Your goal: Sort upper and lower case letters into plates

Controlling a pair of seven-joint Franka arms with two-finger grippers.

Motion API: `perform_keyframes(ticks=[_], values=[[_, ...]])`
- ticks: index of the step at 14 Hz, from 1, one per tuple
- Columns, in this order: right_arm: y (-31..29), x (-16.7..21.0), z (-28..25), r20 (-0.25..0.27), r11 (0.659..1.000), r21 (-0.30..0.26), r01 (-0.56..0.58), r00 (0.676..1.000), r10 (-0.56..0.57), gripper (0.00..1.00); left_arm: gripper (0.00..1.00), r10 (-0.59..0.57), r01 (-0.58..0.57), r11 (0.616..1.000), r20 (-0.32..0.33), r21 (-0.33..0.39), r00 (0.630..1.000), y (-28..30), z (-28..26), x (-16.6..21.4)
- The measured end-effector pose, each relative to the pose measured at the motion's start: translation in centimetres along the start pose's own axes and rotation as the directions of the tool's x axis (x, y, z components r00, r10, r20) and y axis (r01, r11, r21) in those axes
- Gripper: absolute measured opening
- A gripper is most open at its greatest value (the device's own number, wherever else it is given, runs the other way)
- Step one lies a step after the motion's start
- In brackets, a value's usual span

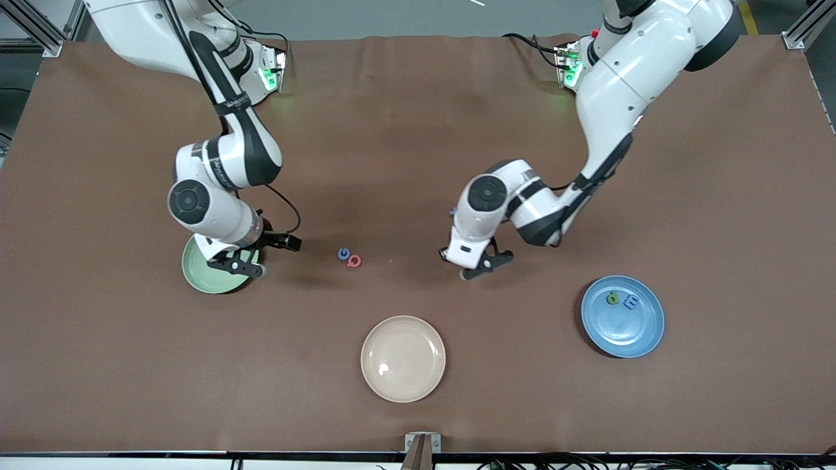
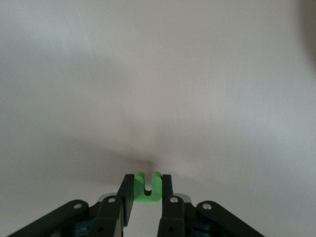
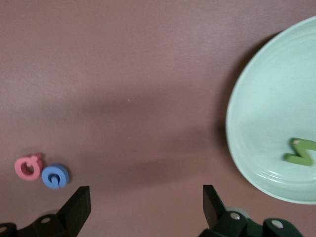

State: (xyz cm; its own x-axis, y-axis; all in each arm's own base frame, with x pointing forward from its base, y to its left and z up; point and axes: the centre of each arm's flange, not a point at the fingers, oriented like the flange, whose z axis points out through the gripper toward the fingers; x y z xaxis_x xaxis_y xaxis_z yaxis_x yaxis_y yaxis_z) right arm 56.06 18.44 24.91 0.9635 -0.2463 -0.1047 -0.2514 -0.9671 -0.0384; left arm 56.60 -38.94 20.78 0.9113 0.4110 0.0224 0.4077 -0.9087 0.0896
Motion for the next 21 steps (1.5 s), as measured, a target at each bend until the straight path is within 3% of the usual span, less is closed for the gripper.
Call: perform_keyframes(ticks=[5,10,14,18,21], values=[[-4.1,-0.4,4.3,-0.02,0.991,-0.005,-0.136,0.99,0.136,1.0,0.27,0.073,-0.068,0.995,-0.065,0.076,0.995,-6.9,-6.1,10.0],[-7.1,-1.3,7.1,-0.047,0.98,0.003,-0.199,0.979,0.199,1.0,0.27,0.058,-0.046,0.989,-0.079,0.14,0.995,-14.3,-6.2,16.6],[-8.7,-2.7,9.0,-0.065,0.974,-0.02,-0.226,0.972,0.225,1.0,0.27,0.01,0.003,0.995,-0.127,0.096,0.992,-18.8,-6.5,20.6],[-10.4,-3.8,8.9,-0.078,0.967,-0.018,-0.252,0.965,0.25,1.0,0.27,0.012,-0.002,0.997,-0.131,0.078,0.991,-19.9,-4.9,21.4],[-11.3,-4.4,8.8,-0.082,0.967,-0.012,-0.256,0.964,0.254,1.0,0.51,0.025,-0.015,0.997,-0.132,0.074,0.991,-20.1,-3.8,21.1]])
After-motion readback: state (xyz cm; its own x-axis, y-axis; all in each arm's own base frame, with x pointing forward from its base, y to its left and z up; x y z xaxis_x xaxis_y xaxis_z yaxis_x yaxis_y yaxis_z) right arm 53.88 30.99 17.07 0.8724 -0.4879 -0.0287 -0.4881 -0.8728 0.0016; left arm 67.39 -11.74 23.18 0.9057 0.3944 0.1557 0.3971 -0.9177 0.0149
